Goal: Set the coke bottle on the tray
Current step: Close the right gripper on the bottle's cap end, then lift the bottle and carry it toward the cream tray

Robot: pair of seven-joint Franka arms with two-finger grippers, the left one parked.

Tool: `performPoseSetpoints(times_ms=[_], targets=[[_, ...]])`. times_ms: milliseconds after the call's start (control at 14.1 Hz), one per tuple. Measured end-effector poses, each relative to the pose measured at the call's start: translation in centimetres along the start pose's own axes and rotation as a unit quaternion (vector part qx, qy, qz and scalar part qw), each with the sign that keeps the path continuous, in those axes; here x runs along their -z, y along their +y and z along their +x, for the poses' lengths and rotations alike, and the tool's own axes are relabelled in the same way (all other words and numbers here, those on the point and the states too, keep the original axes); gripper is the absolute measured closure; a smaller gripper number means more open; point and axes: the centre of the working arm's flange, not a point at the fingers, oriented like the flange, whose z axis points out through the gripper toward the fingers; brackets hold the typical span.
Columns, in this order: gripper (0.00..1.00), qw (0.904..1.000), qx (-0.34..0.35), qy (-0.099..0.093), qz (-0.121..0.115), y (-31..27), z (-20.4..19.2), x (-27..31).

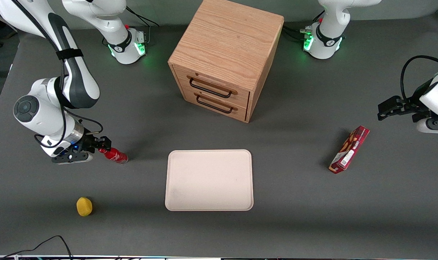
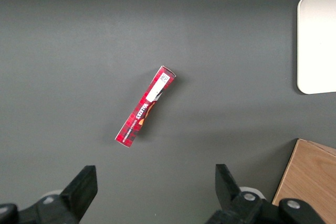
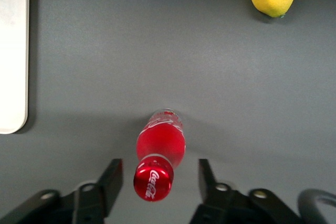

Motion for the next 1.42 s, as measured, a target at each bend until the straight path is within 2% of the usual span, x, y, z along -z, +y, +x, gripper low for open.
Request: performPoseSetpoints(times_ms=[142,212,496,566,637,779,920,1204,1416], targets=[[0.67,1.0000,0.001,-0.001,0.000,-0.1,-0.1,-0.1],[0.69,1.0000,0.002,0.000,0.000,-0.2,-0.1,-0.1],[0.69,0.9999,0.010,0.000,-0.005,-0.5,0.0,0.1],[0.69,0.9999,0.011,-0.003,-0.006,-0.6,0.1,0.8],[0.69,0.9998,0.012,-0.014,-0.007,-0.6,0.5,2.3],[0.69,0.9989,0.011,-0.044,-0.008,-0.6,1.5,7.3],[0.69,0.9980,0.009,-0.061,-0.009,-0.6,2.2,14.0],[0.69,0.9974,0.007,-0.071,-0.010,-0.6,1.8,25.0],[0.69,0.9977,0.015,-0.065,-0.009,-1.5,2.3,26.8]])
